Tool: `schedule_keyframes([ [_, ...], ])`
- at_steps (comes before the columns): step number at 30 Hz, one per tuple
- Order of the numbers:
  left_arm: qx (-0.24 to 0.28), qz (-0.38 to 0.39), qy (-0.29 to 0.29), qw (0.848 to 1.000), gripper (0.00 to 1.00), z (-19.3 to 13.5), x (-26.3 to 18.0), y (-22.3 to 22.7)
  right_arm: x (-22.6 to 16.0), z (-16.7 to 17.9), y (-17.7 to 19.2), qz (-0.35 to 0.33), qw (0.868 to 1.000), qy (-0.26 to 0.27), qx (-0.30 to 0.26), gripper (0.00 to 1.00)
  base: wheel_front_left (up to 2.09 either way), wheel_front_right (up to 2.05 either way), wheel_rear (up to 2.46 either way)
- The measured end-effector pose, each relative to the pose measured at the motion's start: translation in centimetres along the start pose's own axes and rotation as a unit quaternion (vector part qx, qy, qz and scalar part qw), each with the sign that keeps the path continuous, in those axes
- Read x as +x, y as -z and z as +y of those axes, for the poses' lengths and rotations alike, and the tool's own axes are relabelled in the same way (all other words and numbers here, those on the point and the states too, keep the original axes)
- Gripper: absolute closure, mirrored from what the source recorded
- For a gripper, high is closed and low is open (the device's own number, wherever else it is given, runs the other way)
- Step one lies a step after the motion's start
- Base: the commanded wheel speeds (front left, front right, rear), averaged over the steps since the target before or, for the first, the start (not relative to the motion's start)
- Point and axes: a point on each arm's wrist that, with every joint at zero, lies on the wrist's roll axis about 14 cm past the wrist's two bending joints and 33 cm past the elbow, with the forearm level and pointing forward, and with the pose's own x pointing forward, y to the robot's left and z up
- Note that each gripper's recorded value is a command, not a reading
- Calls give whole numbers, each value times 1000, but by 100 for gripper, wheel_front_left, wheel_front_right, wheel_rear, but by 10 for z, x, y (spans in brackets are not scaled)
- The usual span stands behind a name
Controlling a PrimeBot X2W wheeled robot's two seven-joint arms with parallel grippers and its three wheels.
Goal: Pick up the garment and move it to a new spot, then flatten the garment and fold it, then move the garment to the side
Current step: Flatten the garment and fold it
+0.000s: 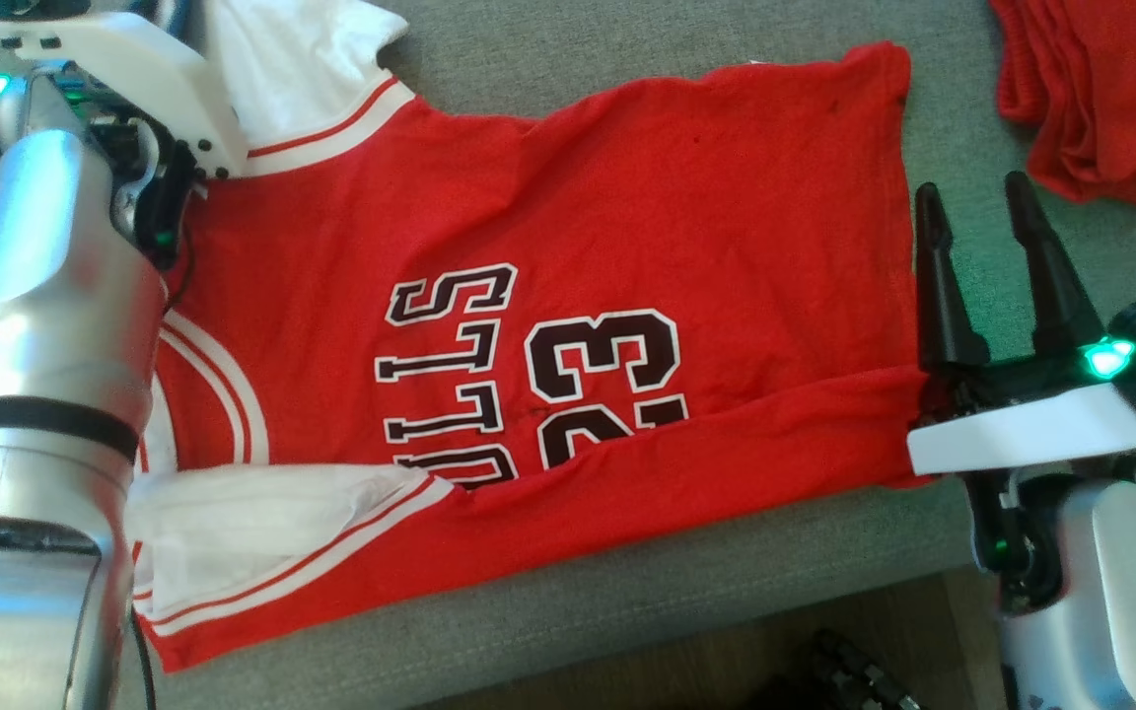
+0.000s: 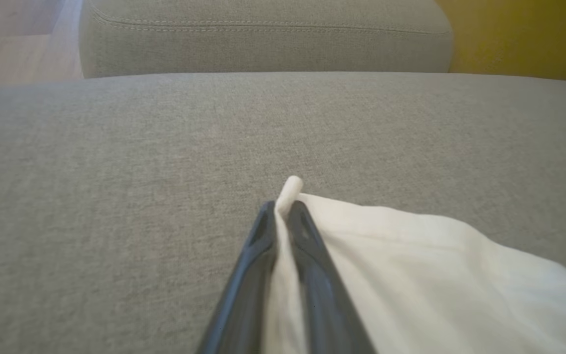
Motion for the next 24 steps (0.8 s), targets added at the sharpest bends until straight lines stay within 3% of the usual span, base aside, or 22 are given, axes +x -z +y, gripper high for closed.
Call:
schedule_keyframes([
  [6, 0, -36, 1, 999, 100, 0, -7, -7, 3, -12, 0, -1, 1000, 16, 5, 0, 0, 0, 0],
  [13, 7, -84, -6, 996, 100, 8, -25, -29, 33, -28, -14, 1, 1000, 20, -5, 0, 0, 0, 0],
  [24, 11, -120, -16, 993, 100, 19, -47, -53, 74, -21, 26, 141, 990, -14, -12, 0, 0, 0, 0],
])
